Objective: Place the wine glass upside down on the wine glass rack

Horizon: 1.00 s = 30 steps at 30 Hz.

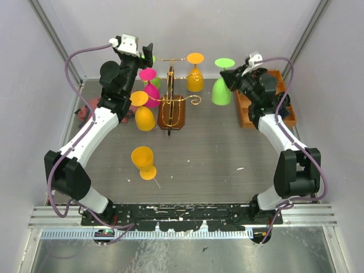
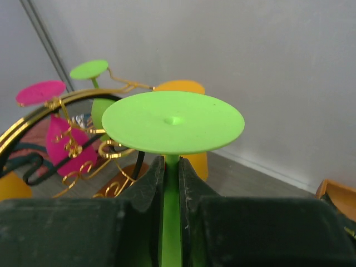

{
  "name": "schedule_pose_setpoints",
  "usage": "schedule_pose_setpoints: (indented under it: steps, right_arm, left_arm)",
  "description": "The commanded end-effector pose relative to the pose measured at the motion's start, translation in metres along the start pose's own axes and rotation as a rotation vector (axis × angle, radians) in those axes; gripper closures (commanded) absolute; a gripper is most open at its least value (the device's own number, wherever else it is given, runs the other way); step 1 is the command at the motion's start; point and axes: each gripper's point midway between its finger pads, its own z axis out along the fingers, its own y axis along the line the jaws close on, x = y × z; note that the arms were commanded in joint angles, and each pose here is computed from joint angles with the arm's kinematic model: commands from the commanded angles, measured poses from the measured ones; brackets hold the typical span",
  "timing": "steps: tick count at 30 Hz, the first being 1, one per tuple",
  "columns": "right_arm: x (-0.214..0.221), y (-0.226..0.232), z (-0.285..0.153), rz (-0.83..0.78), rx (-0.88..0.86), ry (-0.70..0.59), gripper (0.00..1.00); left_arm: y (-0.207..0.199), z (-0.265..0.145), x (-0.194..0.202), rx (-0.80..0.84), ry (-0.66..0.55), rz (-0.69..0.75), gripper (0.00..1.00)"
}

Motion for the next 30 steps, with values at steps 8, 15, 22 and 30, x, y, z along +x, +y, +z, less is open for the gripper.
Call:
schedule_pose_setpoints:
  steps: [8,15,22,30]
  right_arm:
    - [0.017,0.052,-0.005,-0.122,-0.194,-0.156,1.0]
    - [0.045,0.076,0.009,-0.135,-0.277,-0.138,0.99]
    - [0.06,0.082,0.016,-0.119,-0.3,-0.131,1.0]
    - [0.057,0.08,0.028,-0.101,-0.287,-0.191,0.99]
  left_arm:
    - [0.001,0.014,-0.005,0.008,-0.013,0.003,0.24]
    - [0.001,0.016,0.001,0.007,0.001,0.021,0.24]
    - [0.005,0.015,0.004,-0.012,0.012,0.039,0.24]
    - [0.005,0.015,0.009,-0.016,0.022,0.043,0.24]
